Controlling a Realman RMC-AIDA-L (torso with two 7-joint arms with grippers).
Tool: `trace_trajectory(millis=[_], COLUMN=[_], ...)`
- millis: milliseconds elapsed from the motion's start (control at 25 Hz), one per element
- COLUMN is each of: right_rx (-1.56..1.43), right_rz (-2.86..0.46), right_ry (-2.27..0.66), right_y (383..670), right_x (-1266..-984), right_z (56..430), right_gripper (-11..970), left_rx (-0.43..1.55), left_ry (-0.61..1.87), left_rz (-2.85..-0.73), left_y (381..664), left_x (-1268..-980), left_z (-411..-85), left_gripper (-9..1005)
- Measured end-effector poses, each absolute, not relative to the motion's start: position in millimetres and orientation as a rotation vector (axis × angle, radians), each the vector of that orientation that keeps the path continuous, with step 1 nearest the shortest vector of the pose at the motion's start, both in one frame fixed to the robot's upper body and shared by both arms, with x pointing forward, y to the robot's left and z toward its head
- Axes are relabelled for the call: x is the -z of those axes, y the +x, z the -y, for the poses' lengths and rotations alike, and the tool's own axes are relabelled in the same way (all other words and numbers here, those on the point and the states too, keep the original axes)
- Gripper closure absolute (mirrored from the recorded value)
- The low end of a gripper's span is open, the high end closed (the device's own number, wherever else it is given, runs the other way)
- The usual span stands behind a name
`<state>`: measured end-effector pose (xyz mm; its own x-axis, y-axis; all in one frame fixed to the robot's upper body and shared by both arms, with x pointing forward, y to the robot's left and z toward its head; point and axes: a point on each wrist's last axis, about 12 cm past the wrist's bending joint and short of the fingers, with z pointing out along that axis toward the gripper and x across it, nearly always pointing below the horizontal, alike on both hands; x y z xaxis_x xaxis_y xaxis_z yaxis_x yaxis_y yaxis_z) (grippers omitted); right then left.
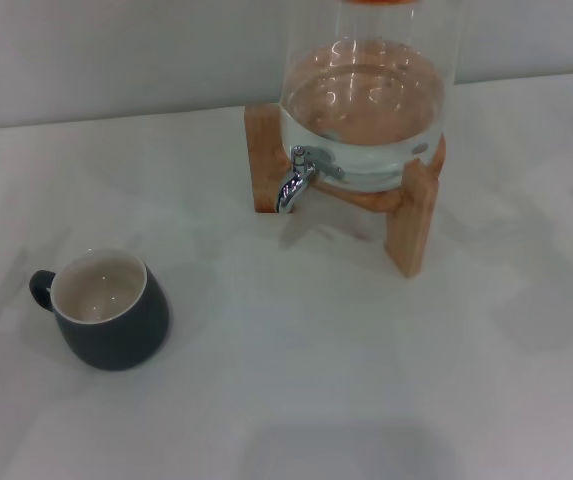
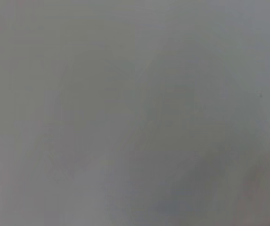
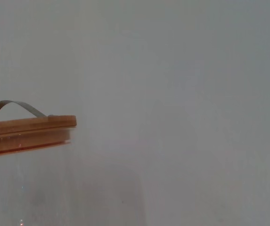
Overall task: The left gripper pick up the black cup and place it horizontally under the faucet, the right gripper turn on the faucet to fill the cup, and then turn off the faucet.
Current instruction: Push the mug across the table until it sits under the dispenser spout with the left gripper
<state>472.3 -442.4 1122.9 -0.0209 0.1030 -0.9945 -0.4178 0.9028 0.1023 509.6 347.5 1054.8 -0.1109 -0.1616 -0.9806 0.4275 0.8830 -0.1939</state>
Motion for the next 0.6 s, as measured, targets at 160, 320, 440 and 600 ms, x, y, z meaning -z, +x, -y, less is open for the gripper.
trace_trajectory(millis=[160,320,440,600], right_rx=[-0.422,-0.423,-0.422,-0.41], right_rz=[-1.539,-1.536,-1.537,-1.545], right_ry=[-0.258,-0.26,-0.259,-0.248], right_y=[473.8,475.0,475.1,475.0], right_x=[-1123.7,-1124.3,-1124.2,-1123.2], right_z=[442.1,441.6,441.7,443.4], right_gripper=[204,205,205,205], left_rx=[0.511,0.527,0.564,0.607], left_ry=[0.201,0.194,0.187,0.155], left_rz=[-1.619,-1.621,-1.615,-1.632], left_y=[505.5,500.9,494.2,483.1], left_x=[-1050.6,-1048.5,-1045.4,-1035.3], left_z=[-347.4,-347.0,-344.3,-339.9], left_gripper=[135,135,134,134])
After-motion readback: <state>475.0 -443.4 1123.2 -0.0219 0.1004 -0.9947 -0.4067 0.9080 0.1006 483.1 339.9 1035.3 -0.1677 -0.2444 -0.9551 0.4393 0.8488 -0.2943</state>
